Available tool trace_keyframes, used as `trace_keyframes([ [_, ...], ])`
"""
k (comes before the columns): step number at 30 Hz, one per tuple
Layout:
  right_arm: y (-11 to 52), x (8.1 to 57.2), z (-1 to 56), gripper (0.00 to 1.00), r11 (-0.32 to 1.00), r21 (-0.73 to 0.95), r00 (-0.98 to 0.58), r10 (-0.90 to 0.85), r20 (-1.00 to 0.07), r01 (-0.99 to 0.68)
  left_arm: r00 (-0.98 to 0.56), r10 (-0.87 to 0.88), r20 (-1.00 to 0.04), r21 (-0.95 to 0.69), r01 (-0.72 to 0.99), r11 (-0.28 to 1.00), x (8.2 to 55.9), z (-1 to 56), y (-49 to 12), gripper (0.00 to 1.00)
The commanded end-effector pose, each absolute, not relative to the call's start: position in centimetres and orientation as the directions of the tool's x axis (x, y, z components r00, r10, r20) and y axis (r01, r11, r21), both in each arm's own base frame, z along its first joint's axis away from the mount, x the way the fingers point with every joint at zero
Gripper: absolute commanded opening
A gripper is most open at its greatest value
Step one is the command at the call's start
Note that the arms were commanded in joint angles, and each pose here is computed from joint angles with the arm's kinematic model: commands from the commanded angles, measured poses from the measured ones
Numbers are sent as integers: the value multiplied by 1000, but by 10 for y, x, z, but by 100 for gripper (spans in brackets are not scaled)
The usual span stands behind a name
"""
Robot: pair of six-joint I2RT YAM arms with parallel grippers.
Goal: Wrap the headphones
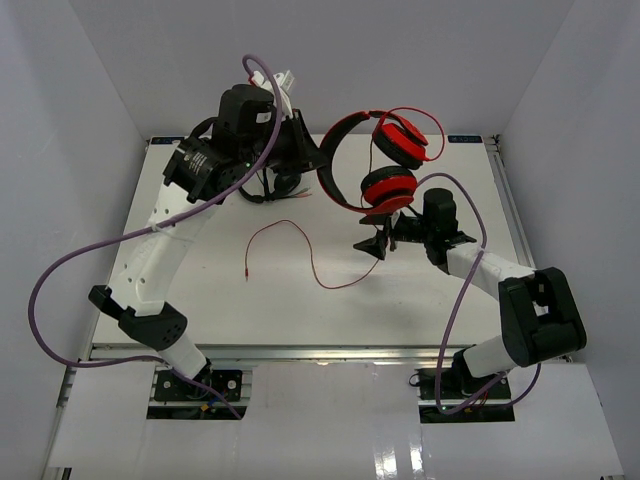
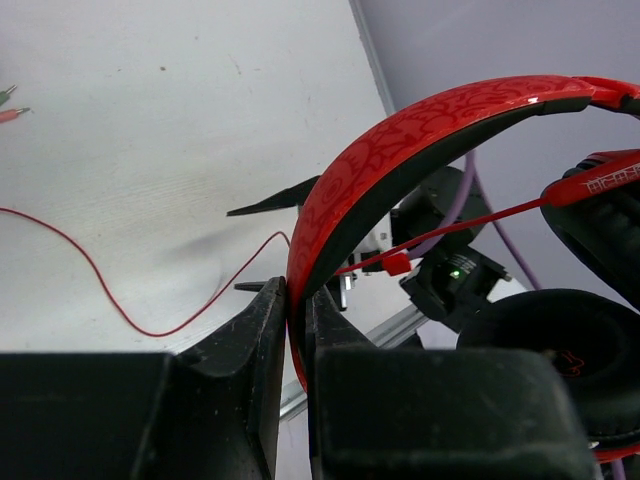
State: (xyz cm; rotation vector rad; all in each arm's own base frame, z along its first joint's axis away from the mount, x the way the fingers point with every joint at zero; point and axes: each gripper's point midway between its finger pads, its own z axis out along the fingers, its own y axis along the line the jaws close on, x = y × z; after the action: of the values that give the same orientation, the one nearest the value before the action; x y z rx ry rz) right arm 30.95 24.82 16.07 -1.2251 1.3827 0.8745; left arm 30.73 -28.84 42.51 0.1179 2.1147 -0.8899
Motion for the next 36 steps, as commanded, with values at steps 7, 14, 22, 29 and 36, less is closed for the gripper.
trace_keyframes([
  [7, 266, 314, 186, 36, 210, -74, 56, -89, -994, -975, -599, -361, -715, -677, 463, 572, 277, 508, -286, 0],
  [14, 221, 361, 183, 8, 451, -27, -33, -126, -992, -892, -593, -240, -768, -617, 586, 525, 244, 507, -283, 0],
  [22, 150, 406, 199, 8, 723, -33, -100, -140, -985, -690, -597, -48, -801, -534, 675, 510, 182, 430, -251, 0],
  [29, 136, 415, 219, 8, 764, -4, -126, -112, -986, -645, -607, 87, -790, -485, 705, 517, 148, 360, -228, 0],
  [36, 140, 399, 281, 8, 744, -42, -35, -87, -996, -666, -682, 294, -669, -266, 590, 763, 176, 248, -186, 0],
])
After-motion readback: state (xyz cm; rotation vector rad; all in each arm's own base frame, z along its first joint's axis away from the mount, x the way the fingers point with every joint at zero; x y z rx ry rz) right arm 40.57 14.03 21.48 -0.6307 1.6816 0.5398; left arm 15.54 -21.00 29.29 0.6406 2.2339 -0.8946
